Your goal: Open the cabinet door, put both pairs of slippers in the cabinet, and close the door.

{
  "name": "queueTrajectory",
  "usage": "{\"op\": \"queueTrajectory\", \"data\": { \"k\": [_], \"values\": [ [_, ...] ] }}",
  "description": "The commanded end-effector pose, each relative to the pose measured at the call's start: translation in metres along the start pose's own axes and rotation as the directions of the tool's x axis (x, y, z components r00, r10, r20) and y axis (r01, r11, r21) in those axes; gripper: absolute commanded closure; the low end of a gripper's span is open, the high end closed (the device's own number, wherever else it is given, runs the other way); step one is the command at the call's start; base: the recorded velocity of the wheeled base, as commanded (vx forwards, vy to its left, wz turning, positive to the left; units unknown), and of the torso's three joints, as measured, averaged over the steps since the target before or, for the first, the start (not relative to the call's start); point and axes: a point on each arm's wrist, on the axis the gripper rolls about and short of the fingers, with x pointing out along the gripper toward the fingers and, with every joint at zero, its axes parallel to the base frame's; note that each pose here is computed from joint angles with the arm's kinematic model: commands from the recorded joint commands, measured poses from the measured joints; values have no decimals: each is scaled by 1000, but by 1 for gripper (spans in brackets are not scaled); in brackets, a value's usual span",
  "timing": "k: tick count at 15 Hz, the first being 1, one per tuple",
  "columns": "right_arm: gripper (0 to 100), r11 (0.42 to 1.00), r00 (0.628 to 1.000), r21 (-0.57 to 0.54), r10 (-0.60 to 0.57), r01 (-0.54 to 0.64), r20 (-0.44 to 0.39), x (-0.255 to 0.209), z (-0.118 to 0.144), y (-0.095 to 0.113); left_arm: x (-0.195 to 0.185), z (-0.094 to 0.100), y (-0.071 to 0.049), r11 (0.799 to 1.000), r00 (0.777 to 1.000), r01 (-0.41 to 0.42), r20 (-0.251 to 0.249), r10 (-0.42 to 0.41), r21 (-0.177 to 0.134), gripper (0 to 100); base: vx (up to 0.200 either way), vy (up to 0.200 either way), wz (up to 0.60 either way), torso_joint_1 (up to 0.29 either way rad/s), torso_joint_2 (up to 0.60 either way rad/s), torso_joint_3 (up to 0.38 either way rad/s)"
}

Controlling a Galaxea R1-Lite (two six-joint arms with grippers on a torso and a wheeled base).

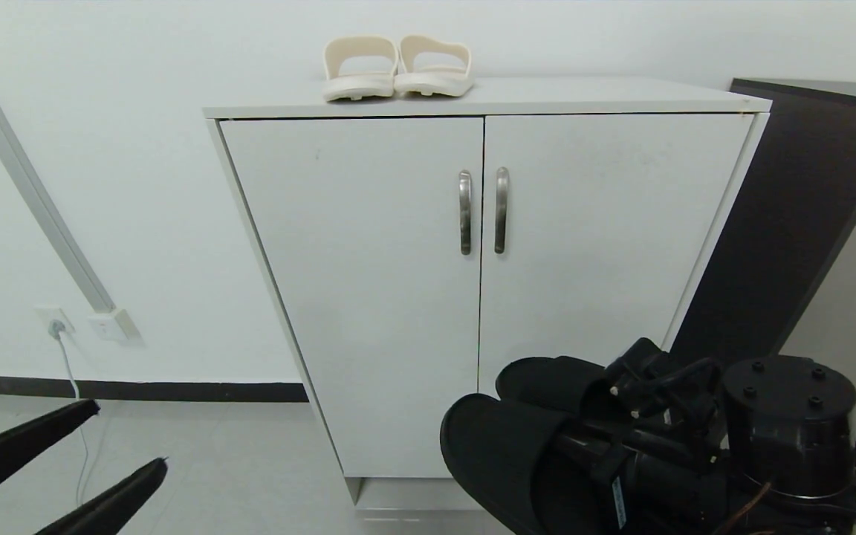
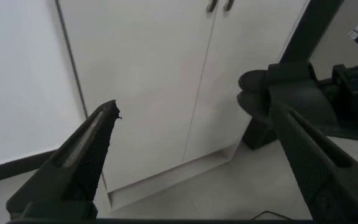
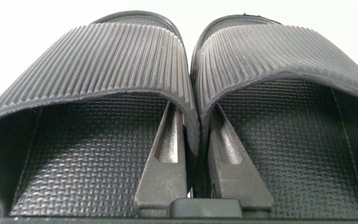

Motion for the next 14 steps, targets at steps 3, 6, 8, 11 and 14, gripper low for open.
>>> {"op": "queueTrajectory", "data": {
  "k": [3, 6, 8, 11, 14],
  "values": [
    [100, 1000, 1000, 0, 2, -2, 10, -1, 2, 0, 64, 12, 3, 991, 990, 129, -55, -131, -33, 0, 0, 0, 0, 0, 0, 0],
    [100, 1000, 1000, -2, 3, -3, 11, -1, 2, 1, 102, 29, -22, 992, 991, 127, -51, -127, -13, 0, 0, 0, 0, 0, 0, 0],
    [100, 1000, 1000, -1, 6, -6, 8, -1, 1, 1, 119, 38, -34, 987, 987, 158, -40, -158, -9, 0, 0, 0, 0, 0, 0, 0],
    [100, 1000, 1000, -1, 8, -8, 7, -1, 1, 1, 146, 49, -53, 977, 977, 212, -31, -212, -19, 0, 0, 0, 0, 0, 0, 0],
    [100, 1000, 1000, 1, 7, -7, 2, 0, 0, 1, 168, 62, -69, 956, 956, 294, 6, -294, -18, 0, 0, 0, 0, 0, 0, 0]
  ]
}}
